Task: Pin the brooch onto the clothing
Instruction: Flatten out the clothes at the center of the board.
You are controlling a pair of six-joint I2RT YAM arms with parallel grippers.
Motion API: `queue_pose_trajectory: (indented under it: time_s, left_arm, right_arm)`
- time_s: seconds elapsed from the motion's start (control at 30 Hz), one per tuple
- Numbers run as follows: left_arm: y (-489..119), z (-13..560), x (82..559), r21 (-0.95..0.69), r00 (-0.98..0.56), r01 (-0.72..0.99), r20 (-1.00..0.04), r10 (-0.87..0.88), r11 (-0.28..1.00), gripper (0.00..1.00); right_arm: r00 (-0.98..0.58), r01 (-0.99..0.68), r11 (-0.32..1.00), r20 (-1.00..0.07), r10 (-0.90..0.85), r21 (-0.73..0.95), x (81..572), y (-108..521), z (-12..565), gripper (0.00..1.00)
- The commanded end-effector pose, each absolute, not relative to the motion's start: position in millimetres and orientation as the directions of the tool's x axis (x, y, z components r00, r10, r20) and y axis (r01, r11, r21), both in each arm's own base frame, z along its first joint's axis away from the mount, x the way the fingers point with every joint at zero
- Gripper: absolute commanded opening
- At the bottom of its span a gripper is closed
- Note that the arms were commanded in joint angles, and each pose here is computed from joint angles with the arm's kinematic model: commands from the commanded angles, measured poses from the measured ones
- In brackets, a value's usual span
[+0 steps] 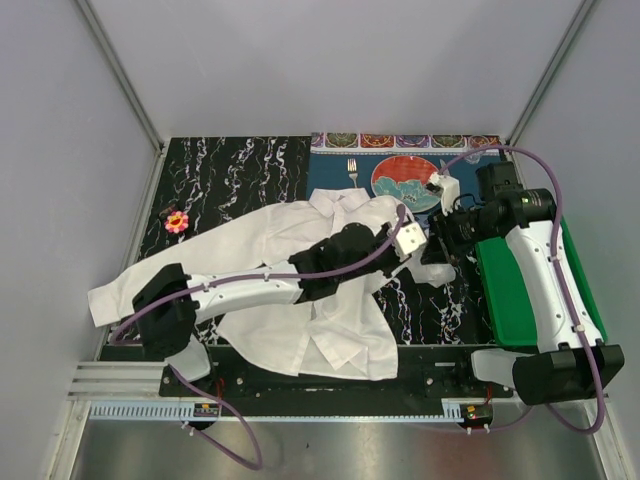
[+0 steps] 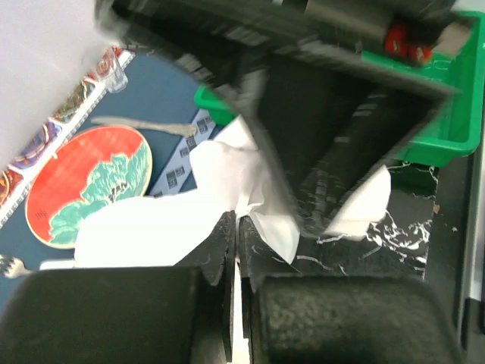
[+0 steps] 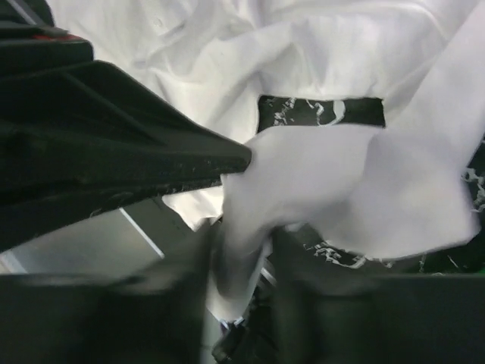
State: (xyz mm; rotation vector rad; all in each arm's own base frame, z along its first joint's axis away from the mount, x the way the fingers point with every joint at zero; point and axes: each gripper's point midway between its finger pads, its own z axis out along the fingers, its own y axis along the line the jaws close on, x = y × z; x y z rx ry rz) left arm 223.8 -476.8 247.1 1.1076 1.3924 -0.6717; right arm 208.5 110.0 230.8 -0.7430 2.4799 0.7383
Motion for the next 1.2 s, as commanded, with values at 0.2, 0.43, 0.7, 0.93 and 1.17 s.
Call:
queue_pose_trajectory:
  time_s: [0.2,0.43,0.7,0.93,1.17]
  left_arm:
    - [-420,289,218,-0.273,-0.282,0.953,-0.957,0.059,0.134,0.0]
    - [-386,320,212,-0.603,-0.603,0.797,-0.798,0.002,-0.047,0.0]
    - [-368,333,210,-0.691,-0.696,0.716,-0.718,-0.025,-0.098,0.0]
    - [-366,332,213,-0.75,-0.759,0.649,-0.651,-0.03,-0.13,0.0]
    - [-368,326,225,-0.783,-0.789,0.614,-0.612,-0.051,-0.105,0.0]
  right_arm:
    - [-0.546,-0.794,0.561,-0.681,-0.489,0.234,207,117,268,0.95]
    - [-0.065,-0.921,0.356,-0.836,-0.545,-0.161,203,125,300,0.99]
    - [0.18,-0.849,0.396,-0.896,-0.407,-0.351,195,140,308,0.95]
    - [0.495,-0.686,0.306,-0.731,-0.469,-0.66,187,136,292,1.0]
    - [0.549,-0.615,0.321,-0.683,-0.482,-0.721,195,133,290,1.0]
